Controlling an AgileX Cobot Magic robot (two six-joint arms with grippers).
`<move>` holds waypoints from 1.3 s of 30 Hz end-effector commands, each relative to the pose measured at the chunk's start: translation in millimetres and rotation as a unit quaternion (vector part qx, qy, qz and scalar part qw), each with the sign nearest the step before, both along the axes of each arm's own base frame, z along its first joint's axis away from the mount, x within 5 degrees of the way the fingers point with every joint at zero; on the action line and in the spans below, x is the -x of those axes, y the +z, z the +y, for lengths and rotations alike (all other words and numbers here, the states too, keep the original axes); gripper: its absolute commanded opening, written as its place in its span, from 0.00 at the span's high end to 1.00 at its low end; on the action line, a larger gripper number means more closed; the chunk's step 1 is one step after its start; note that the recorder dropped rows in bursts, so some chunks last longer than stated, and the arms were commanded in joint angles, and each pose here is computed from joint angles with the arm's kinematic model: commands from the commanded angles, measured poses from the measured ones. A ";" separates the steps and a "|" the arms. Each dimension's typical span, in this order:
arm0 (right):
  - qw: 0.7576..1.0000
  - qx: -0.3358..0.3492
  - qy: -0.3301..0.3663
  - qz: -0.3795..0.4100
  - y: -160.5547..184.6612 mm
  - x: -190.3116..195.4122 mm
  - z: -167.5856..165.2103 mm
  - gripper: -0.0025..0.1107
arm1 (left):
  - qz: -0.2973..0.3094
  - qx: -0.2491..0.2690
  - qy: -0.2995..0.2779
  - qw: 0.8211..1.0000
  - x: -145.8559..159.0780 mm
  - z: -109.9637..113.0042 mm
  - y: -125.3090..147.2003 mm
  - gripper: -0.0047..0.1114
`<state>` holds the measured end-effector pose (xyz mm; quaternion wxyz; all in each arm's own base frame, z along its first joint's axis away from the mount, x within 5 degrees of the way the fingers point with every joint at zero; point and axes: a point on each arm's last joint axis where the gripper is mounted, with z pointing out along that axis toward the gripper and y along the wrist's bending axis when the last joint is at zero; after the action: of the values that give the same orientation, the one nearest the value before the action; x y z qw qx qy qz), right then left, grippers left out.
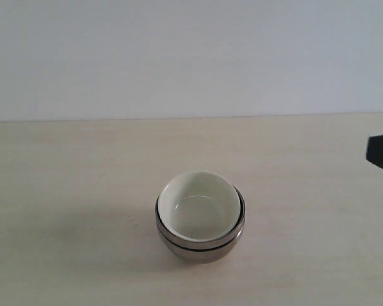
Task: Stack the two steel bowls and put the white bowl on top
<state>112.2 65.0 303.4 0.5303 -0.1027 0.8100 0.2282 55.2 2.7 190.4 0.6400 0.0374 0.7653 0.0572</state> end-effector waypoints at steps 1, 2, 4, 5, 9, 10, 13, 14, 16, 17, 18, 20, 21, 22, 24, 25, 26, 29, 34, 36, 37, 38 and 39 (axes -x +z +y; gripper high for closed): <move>0.999 -0.029 -0.008 0.023 0.9 28.5 -14.9 0.98 | -0.004 0.009 0.002 1.000 0.0 -0.1 -0.2 0.93; 0.999 -0.034 -0.007 0.013 3.2 33.4 -17.6 0.98 | -0.004 0.009 0.002 1.000 0.0 -0.1 -0.2 0.93; 0.999 -0.045 -0.006 -0.005 6.8 41.1 -21.8 0.98 | -0.004 0.009 0.002 1.000 0.0 -0.1 -0.2 0.93; 0.999 -0.050 -0.006 -0.015 8.6 44.7 -23.9 0.98 | -0.004 0.009 0.002 1.000 0.0 -0.1 -0.2 0.93; 0.997 -0.068 -0.004 -0.040 13.2 55.4 -29.5 0.98 | -0.004 0.009 0.002 1.000 0.0 -0.1 -0.2 0.93; 0.996 -0.071 -0.004 -0.046 14.1 57.2 -30.5 0.98 | -0.004 0.009 0.002 1.000 0.0 -0.1 -0.2 0.93; 0.996 -0.076 -0.003 -0.054 15.3 60.3 -32.3 0.98 | -0.004 0.009 0.002 1.000 0.0 -0.1 -0.2 0.93; 0.996 -0.073 -0.002 -0.056 15.3 60.2 -32.2 0.98 | -0.004 0.009 0.002 1.000 0.0 -0.1 -0.2 0.93; 0.996 -0.061 -0.001 -0.066 16.6 60.2 -32.8 0.98 | -0.004 0.009 0.002 1.000 0.0 -0.1 -0.2 0.93; 0.995 -0.064 -0.002 -0.071 17.7 60.0 -32.8 0.98 | -0.004 0.009 0.002 1.000 0.0 -0.1 -0.2 0.93; 0.995 -0.066 -0.002 -0.075 18.4 60.4 -33.0 0.98 | -0.004 0.009 0.002 1.000 0.0 -0.1 -0.2 0.93; 0.994 -0.069 -0.007 -0.080 19.2 61.2 -34.3 0.98 | -0.004 0.009 0.002 1.000 0.0 -0.1 -0.2 0.93; 0.994 -0.069 -0.013 -0.083 19.4 62.4 -35.7 0.98 | -0.004 0.009 0.002 1.000 0.0 -0.1 -0.2 0.93; 0.994 -0.067 -0.023 -0.081 16.7 62.4 -36.9 0.98 | -0.004 0.009 0.002 1.000 0.0 -0.1 -0.2 0.93; 0.992 -0.070 -0.046 -0.093 9.3 61.4 -39.5 0.98 | -0.004 0.009 0.002 1.000 0.0 -0.1 -0.2 0.93; 0.990 -0.074 -0.060 -0.102 2.6 59.6 -40.5 0.98 | -0.004 0.009 0.002 1.000 0.0 -0.1 -0.2 0.93; 0.988 -0.077 -0.072 -0.112 -5.1 57.8 -41.5 0.98 | -0.004 0.009 0.002 1.000 0.0 -0.1 -0.2 0.93; 0.979 -0.113 -0.103 -0.132 -28.1 55.6 -44.3 0.98 | -0.004 0.009 0.002 1.000 0.0 -0.1 -0.2 0.93; 0.970 -0.141 -0.126 -0.150 -60.6 57.6 -48.1 0.98 | -0.004 0.009 0.002 1.000 0.0 -0.1 -0.2 0.93; 0.971 -0.112 -0.137 -0.162 -73.1 58.7 -50.2 0.98 | -0.004 0.009 0.002 1.000 0.0 -0.1 -0.2 0.93; 0.970 -0.100 -0.148 -0.164 -78.9 58.6 -51.6 0.98 | -0.004 0.009 0.002 1.000 0.0 -0.1 -0.2 0.93; 0.970 -0.098 -0.153 -0.162 -82.1 58.5 -52.2 0.98 | -0.004 0.009 0.002 1.000 0.0 -0.1 -0.2 0.93; 0.969 -0.095 -0.163 -0.160 -86.8 58.0 -53.2 0.98 | -0.004 0.009 0.002 1.000 0.0 -0.1 -0.2 0.93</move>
<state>54.0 13.4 221.4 0.6828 0.0462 0.6973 0.2131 55.2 2.7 190.4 0.6400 0.0374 0.7653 0.0572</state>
